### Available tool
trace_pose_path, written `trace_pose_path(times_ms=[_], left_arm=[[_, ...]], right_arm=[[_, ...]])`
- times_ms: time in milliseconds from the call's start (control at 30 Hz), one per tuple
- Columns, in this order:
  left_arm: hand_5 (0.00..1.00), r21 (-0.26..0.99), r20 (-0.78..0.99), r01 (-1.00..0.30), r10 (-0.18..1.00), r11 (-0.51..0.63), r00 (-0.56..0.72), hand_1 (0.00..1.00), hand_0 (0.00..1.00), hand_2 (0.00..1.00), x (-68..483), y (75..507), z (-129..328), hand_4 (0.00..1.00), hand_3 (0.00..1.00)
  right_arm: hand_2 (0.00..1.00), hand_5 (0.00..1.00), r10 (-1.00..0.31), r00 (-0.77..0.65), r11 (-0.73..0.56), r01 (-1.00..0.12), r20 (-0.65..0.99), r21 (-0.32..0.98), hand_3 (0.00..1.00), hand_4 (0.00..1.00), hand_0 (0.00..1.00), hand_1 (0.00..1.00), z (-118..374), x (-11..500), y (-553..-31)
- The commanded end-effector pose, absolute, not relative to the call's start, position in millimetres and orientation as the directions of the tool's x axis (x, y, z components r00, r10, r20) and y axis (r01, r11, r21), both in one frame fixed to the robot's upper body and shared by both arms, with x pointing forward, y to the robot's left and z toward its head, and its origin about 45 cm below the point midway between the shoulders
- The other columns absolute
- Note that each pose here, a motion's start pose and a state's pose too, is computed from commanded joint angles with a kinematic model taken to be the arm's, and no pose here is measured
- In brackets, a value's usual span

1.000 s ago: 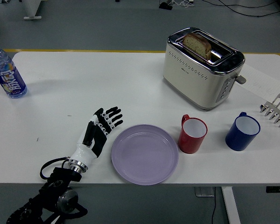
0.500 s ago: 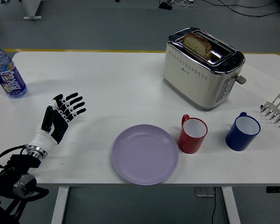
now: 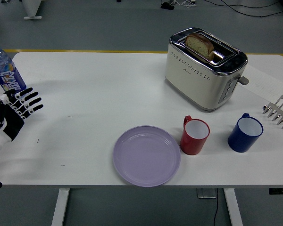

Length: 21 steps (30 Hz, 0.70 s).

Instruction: Push plate across desktop

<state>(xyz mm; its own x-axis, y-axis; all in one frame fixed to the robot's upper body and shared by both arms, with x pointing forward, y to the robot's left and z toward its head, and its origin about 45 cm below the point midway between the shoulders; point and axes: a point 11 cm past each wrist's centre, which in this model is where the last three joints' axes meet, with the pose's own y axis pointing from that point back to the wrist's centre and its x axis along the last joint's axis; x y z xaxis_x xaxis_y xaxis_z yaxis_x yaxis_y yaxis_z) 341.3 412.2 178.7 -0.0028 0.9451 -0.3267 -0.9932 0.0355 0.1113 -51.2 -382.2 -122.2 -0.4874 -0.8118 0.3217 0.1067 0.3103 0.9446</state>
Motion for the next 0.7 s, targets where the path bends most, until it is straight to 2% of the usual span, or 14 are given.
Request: trace_pose_path(times_ms=[333,700], left_arm=[[0.998,0.106,-0.327,-0.993,0.941,-0.056,-0.088,0.743,0.665,0.744,331.8,442.1,179.7,0.539,0.712],[0.998,0.094,-0.321,-0.991,0.939,-0.097,-0.122,0.742,0.665,0.743,329.0,457.3,186.0,0.555,0.710]], right_arm=[[0.663,0.452,-0.810,-0.489,0.310,0.111,0.324,0.944,0.593,0.312,0.561,0.549,-122.1,-54.4,-382.0],[0.664,0.452,-0.811,-0.489,0.314,0.100,0.322,0.944,0.593,0.314,0.562,0.548,-121.9,-49.3,-384.0]])
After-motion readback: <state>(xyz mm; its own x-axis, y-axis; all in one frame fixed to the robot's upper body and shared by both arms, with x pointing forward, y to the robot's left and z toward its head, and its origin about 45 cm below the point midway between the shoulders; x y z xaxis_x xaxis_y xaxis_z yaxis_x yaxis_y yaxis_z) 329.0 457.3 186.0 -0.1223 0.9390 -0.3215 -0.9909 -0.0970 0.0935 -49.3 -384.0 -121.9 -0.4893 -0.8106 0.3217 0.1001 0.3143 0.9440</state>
